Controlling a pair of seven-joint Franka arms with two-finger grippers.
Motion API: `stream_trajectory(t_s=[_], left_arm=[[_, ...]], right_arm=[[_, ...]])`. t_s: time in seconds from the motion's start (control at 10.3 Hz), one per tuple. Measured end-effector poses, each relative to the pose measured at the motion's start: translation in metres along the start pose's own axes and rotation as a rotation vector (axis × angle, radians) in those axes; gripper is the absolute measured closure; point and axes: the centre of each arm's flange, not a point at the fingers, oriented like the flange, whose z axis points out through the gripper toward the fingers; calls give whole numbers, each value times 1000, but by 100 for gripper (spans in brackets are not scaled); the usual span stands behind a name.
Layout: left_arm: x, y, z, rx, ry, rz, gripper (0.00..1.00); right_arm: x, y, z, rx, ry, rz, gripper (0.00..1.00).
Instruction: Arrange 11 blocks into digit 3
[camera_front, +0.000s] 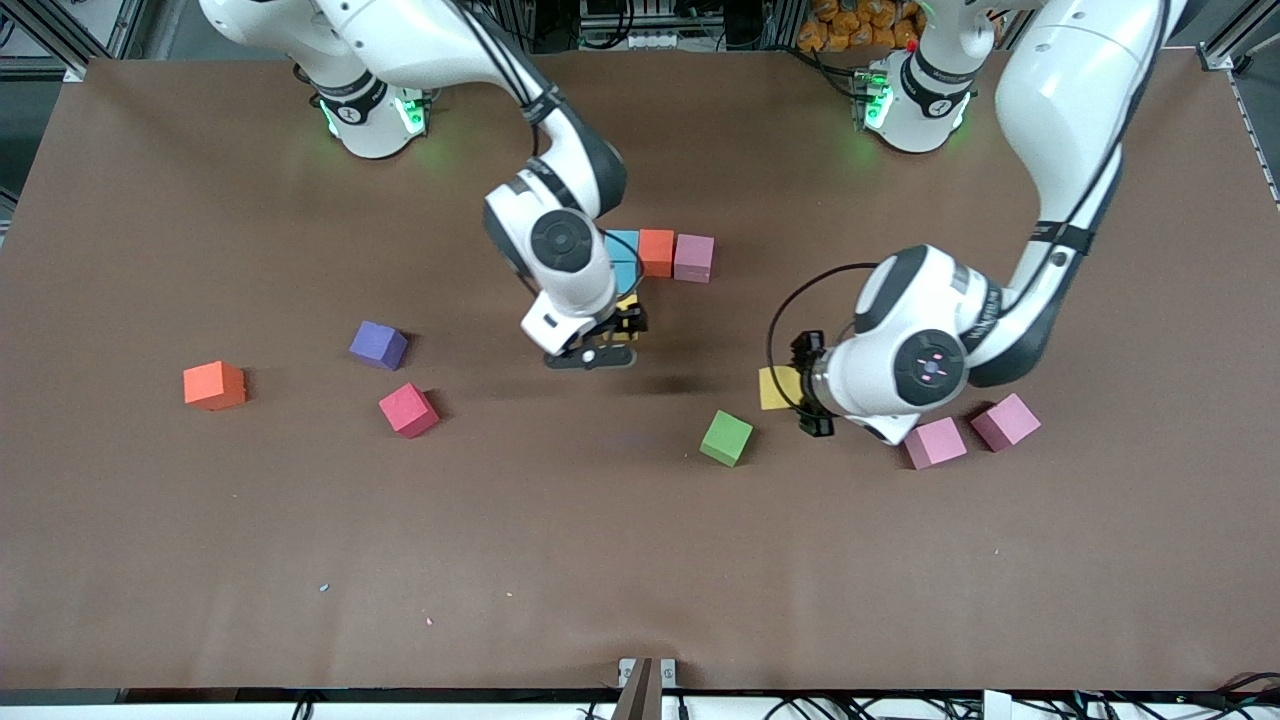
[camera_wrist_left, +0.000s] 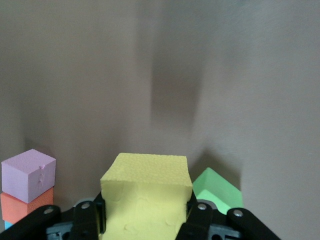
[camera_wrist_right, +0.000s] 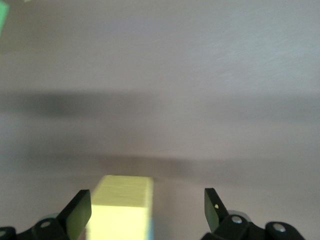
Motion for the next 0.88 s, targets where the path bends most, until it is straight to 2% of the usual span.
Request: stream_trajectory(t_s=[0.19, 0.29, 0.49, 0.58, 0.88], left_arm=[[-24, -33, -1, -18, 4, -25, 45], [-39, -56, -2, -30, 11, -31, 45], [-70, -101, 22, -82, 74, -15, 45], [-82, -116, 36, -107, 89, -11, 45], [-95, -127, 59, -144, 58, -8, 45]], right_arm=[[30, 52, -6, -24, -5, -57, 0], [43, 80, -5, -57, -13, -94, 0], [61, 128, -6, -119, -27, -160, 0], [68, 144, -7, -130, -29, -193, 0], [81, 181, -10, -126, -41, -311, 0]])
